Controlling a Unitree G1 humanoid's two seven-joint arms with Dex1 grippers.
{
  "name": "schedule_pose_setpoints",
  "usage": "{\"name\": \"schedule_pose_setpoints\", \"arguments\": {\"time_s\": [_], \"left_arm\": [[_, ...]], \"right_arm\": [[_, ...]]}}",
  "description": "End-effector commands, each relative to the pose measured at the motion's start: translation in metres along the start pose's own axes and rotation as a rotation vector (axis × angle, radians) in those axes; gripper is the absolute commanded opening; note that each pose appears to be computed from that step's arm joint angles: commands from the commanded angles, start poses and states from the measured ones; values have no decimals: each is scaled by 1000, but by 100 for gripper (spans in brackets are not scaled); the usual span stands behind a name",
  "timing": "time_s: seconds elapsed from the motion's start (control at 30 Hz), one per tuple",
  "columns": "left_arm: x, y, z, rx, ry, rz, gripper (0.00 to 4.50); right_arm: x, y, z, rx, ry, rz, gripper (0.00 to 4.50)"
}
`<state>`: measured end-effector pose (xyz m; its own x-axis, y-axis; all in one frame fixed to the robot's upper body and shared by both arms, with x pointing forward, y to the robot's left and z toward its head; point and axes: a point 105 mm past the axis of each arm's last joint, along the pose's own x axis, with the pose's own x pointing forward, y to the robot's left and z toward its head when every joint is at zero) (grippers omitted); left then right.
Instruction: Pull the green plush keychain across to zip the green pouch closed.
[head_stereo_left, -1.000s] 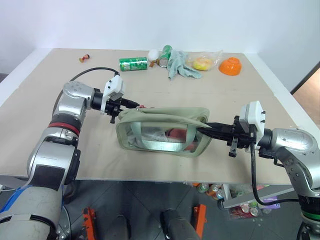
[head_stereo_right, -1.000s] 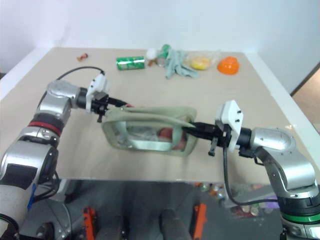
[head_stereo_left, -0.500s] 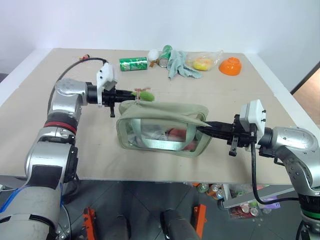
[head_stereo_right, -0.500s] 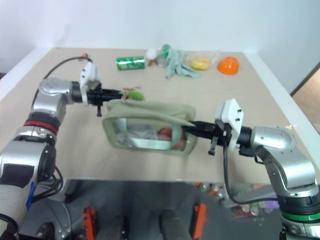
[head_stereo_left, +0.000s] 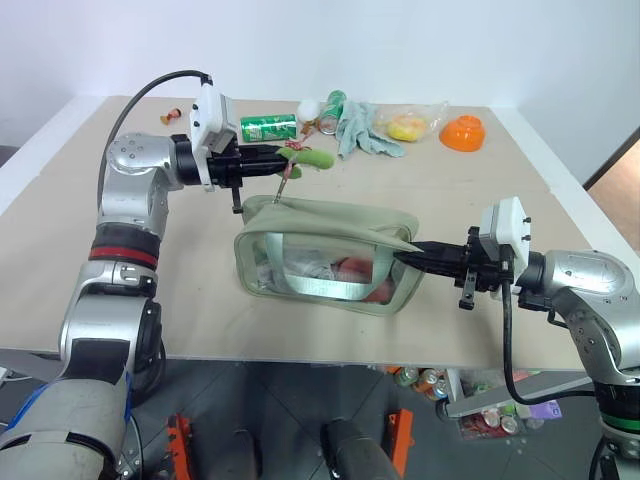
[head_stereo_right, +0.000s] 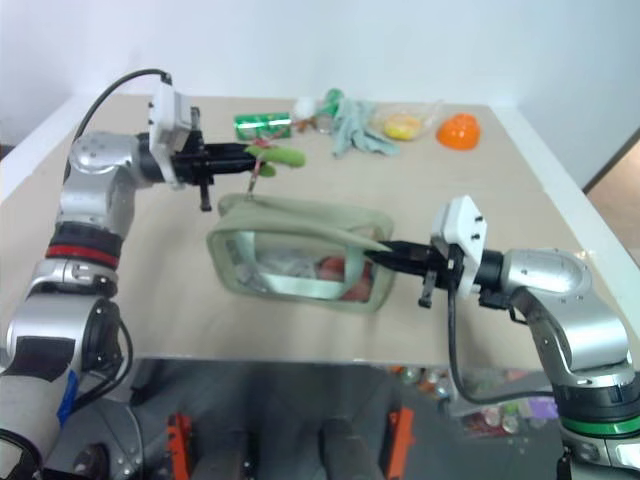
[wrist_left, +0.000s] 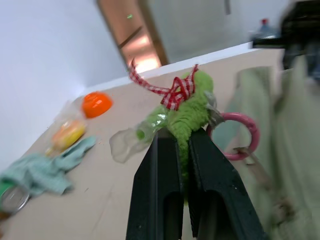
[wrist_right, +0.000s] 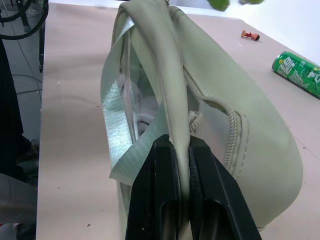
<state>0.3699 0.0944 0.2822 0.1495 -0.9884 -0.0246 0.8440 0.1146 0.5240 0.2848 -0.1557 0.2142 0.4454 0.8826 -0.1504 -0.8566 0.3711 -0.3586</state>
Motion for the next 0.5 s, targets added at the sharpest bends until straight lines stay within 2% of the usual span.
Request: {"name": "schedule_pose_setpoints", "arguments": {"time_s": [0.03, 0.13, 0.27, 0.5], "left_arm": [[8, -13, 17, 68, -20, -103, 2], [12, -25, 20, 81, -12, -186, 2], [8, -32, 13, 69, 53, -244, 2], [5, -29, 5, 87, 120, -252, 2]], "right_arm": [[-2, -2, 8, -36, -14, -2, 0], [-2, -2, 8, -35, -15, -5, 0], [-1, -2, 9, -36, -16, -4, 0], [1, -2, 9, -36, -19, -3, 0]]}}
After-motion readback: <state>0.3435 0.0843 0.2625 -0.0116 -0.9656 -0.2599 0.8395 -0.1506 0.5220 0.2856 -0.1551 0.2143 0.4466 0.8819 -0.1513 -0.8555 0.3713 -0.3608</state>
